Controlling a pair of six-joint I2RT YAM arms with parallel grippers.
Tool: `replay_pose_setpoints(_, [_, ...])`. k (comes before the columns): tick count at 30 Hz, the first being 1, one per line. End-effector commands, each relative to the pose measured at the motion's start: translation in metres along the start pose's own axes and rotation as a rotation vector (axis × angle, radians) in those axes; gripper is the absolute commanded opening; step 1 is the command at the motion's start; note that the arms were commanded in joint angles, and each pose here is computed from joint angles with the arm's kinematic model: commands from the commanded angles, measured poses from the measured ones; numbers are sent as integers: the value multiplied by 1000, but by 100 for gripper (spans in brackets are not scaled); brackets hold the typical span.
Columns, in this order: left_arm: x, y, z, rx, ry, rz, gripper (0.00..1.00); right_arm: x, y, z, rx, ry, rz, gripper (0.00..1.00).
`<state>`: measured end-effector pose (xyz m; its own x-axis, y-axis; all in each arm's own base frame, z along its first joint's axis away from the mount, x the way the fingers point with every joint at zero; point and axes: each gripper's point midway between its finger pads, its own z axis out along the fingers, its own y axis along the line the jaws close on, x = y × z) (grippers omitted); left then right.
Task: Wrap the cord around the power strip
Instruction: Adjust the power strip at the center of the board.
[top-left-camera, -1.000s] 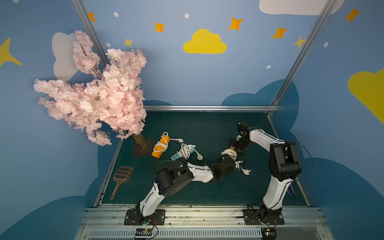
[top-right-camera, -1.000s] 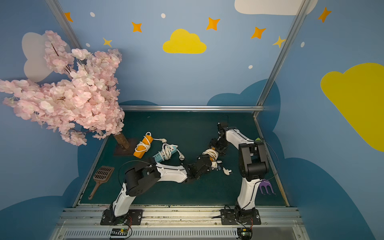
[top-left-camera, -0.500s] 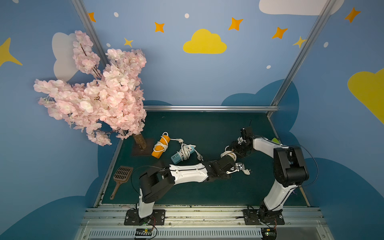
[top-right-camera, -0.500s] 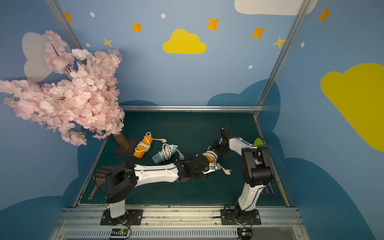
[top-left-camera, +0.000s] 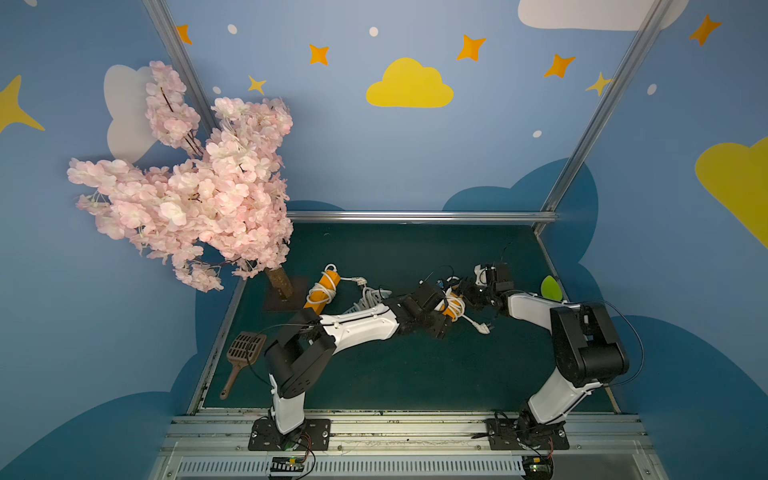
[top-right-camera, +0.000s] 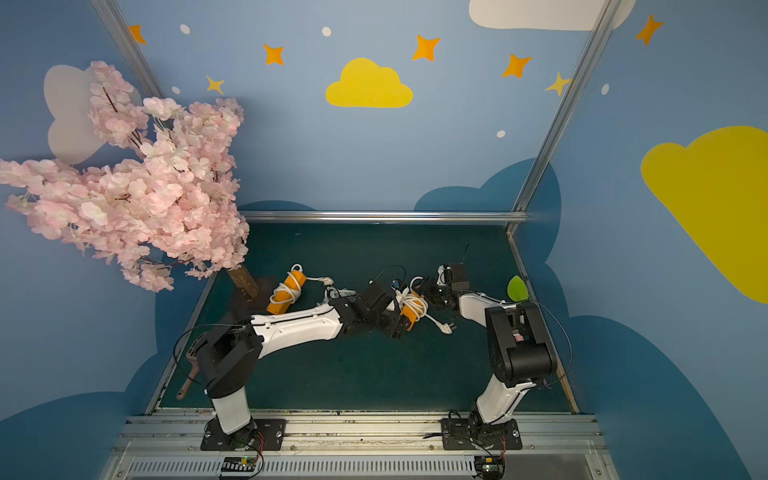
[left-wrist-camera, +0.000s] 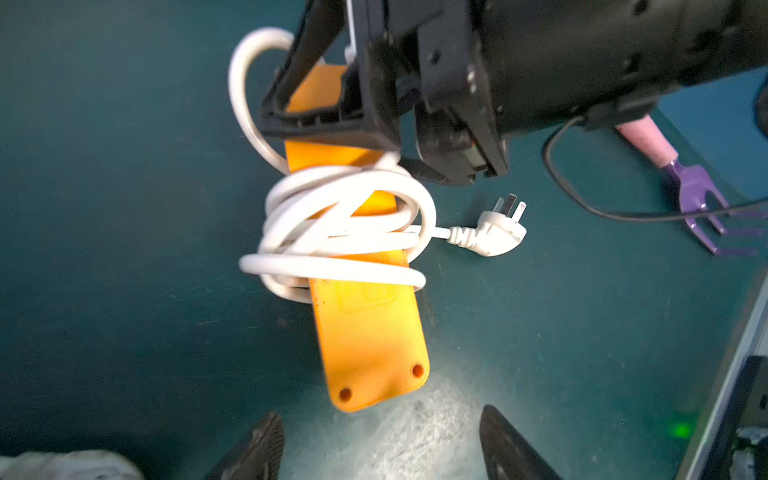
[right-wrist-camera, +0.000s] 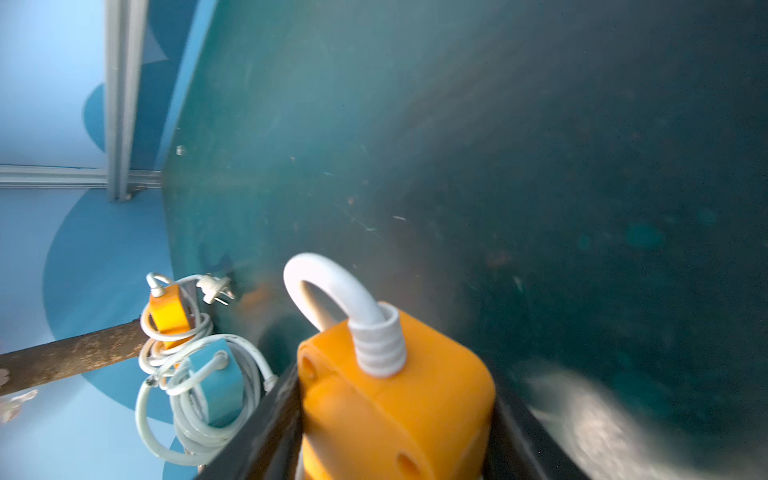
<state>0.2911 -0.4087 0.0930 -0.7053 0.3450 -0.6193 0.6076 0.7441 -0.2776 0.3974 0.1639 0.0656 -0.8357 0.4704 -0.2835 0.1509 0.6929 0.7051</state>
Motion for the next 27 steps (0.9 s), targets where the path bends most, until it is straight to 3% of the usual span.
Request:
replay_pose_setpoints(1, [1, -7, 16, 45, 12, -144, 75, -4, 21, -3, -101, -18, -11, 51])
replay_pose_setpoints(3, [2, -9, 26, 34, 20, -133, 75, -2, 23, -1, -117, -5, -2, 52])
replay_pose_setpoints(9, [0, 30, 32, -164, -8, -58, 75, 3, 21, -2, -131, 38, 2, 52])
replay_pose_setpoints(15, [-3, 23, 52, -111, -31, 7, 71, 11, 17, 3, -144, 94, 26, 51])
replay_pose_setpoints(18, [4, 24, 63, -114, -19, 21, 56, 15, 15, 4, -146, 118, 39, 52])
replay_pose_setpoints(20, [8, 28, 63, -155, -17, 36, 37, 17, 12, 3, -122, 138, 37, 55])
replay_pose_setpoints(22, [8, 28, 59, -208, -27, 81, 25, 18, 9, 0, -78, 162, 22, 61])
replay_pose_setpoints(27, [24, 25, 55, -402, 51, 270, 16, 13, -15, -25, 142, 174, -9, 75])
